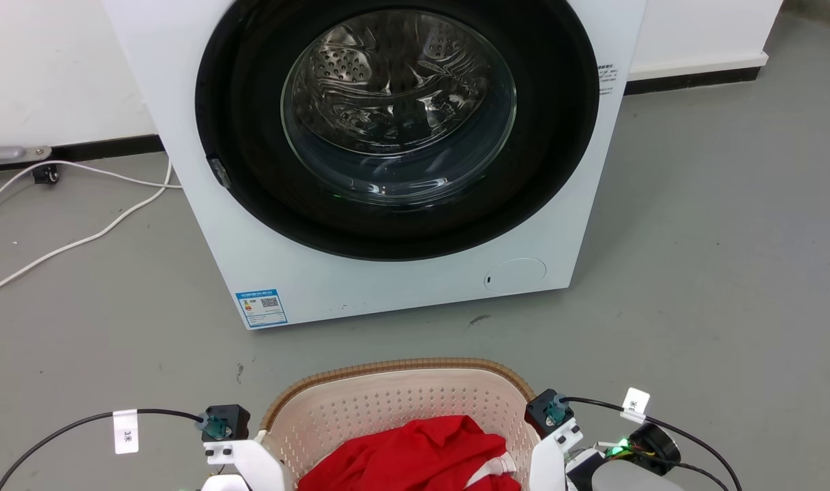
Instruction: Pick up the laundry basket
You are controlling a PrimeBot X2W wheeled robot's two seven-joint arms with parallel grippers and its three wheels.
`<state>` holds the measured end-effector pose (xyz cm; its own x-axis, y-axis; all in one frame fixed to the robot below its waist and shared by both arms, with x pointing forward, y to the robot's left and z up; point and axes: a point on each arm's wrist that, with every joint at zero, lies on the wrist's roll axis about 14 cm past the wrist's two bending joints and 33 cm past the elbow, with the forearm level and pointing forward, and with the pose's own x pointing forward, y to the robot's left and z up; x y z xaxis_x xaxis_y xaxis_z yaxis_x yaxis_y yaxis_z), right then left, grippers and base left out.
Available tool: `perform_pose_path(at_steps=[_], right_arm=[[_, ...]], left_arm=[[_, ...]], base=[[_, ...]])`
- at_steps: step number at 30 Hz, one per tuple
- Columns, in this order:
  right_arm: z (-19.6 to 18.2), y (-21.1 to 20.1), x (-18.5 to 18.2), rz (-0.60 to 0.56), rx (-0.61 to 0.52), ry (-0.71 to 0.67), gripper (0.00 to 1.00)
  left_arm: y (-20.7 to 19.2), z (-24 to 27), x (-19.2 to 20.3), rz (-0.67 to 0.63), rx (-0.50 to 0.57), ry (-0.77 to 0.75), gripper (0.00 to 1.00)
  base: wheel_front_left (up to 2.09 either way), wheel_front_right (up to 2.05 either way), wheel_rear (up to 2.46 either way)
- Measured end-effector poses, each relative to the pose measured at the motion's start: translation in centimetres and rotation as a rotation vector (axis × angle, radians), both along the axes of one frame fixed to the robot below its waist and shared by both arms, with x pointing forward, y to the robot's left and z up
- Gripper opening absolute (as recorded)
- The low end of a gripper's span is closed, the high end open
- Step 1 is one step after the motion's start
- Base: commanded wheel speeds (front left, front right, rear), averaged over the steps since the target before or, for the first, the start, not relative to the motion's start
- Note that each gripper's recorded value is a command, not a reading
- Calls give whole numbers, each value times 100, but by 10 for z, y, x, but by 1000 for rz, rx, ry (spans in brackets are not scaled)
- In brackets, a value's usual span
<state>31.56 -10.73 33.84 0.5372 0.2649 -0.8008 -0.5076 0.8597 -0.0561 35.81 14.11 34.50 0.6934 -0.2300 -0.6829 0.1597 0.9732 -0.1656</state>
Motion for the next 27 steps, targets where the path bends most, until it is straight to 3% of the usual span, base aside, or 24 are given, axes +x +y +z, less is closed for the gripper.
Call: perform_pose_path(at_steps=[27], right_arm=[[-1, 1, 1, 4, 1, 0, 0]], left_arm=[[1, -1, -1, 10, -5, 3, 0]], base=[[0, 0, 0]])
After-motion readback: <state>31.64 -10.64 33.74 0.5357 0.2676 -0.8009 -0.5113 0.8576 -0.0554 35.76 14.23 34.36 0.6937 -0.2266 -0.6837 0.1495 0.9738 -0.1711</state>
